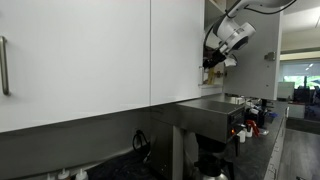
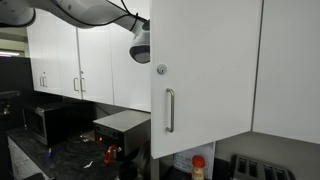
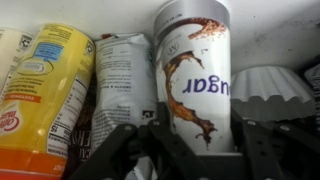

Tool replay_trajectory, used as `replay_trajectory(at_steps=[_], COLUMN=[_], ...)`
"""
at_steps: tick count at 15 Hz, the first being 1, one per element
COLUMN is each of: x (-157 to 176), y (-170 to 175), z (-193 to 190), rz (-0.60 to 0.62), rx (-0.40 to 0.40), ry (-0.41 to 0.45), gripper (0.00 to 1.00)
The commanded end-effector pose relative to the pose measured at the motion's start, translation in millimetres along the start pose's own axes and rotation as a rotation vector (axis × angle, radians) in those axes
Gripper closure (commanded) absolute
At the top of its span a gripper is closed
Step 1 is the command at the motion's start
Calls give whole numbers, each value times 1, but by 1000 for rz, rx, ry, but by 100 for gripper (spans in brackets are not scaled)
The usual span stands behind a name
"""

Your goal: Open the cabinet, retrieve the sugar, and then close the cabinet door

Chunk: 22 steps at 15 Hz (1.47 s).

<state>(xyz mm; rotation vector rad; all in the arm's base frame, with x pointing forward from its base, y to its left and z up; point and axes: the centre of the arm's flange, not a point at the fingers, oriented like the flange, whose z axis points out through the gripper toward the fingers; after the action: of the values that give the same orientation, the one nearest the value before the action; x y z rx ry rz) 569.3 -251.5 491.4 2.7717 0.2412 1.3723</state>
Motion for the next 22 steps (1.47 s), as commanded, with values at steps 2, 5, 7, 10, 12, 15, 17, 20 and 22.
replay_trajectory(at_steps=[2,5,7,10,12,15,17,20,22], x=[-15,-24,-31,-41,-50,-67,-75,-81,-85], y=[-8,-12,-17,-24,-31,-45,-54,-68,-78], z=[-34,-50,-64,-83,-95,-108,-115,-126,-133], rz=[-34,-45,-47,-36,-28,-18,-15,0,9], rx=[-68,-108,-138,-172,-194,-226,-240,-253,-257], ry=[-16,-27,-28,-37,-51,-67,-69,-70,-76], gripper=[70,70,70,70,70,70,70,70,70])
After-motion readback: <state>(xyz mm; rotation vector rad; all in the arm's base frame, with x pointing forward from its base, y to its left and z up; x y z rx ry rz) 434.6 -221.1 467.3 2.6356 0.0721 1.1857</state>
